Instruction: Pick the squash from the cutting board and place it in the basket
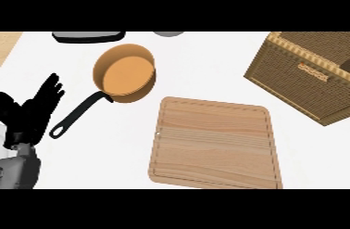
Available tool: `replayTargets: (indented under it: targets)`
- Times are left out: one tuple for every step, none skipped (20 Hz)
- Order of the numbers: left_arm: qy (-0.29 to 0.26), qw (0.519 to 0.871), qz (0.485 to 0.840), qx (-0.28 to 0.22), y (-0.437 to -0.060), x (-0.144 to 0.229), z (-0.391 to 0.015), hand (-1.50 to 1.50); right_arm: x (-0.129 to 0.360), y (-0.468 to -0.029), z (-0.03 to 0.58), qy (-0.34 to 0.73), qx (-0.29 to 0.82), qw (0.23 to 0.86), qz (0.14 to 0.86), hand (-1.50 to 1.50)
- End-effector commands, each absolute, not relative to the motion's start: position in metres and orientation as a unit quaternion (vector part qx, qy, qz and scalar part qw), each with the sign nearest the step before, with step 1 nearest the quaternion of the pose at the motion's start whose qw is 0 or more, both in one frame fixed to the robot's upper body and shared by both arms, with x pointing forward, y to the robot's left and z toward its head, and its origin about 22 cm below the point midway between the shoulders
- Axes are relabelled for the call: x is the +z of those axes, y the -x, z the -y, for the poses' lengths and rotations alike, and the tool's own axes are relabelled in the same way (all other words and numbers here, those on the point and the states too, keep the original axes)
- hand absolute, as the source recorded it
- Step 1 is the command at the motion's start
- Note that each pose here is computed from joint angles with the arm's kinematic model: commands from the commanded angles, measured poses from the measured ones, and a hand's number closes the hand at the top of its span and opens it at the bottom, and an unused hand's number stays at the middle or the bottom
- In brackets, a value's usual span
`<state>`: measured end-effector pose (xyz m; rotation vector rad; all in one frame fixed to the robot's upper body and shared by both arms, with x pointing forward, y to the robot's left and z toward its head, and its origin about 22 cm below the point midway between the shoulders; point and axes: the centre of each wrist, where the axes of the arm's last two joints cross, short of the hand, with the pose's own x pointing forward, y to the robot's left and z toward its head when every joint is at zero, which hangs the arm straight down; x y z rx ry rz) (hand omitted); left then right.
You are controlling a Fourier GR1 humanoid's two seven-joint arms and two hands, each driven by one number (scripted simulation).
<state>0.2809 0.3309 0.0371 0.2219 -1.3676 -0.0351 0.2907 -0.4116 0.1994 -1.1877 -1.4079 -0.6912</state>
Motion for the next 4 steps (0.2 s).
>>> replayTargets:
  targets:
    - [-0.103, 0.769, 0.631, -0.015, -0.282, 0.035, -0.319, 0.00, 0.207, -0.231, 0.432, 0.484, -0.250, 0.580, 0.606, -1.50]
    - [-0.112, 0.764, 0.635, -0.012, -0.282, 0.031, -0.336, 0.00, 0.205, -0.214, 0.435, 0.482, -0.264, 0.570, 0.611, -1.50]
    - [-0.102, 0.771, 0.628, -0.016, -0.285, 0.046, -0.321, 0.00, 0.203, -0.205, 0.435, 0.483, -0.239, 0.591, 0.600, -1.50]
    - [-0.106, 0.769, 0.630, -0.019, -0.280, 0.027, -0.336, 0.00, 0.195, -0.189, 0.451, 0.481, -0.234, 0.589, 0.606, -1.50]
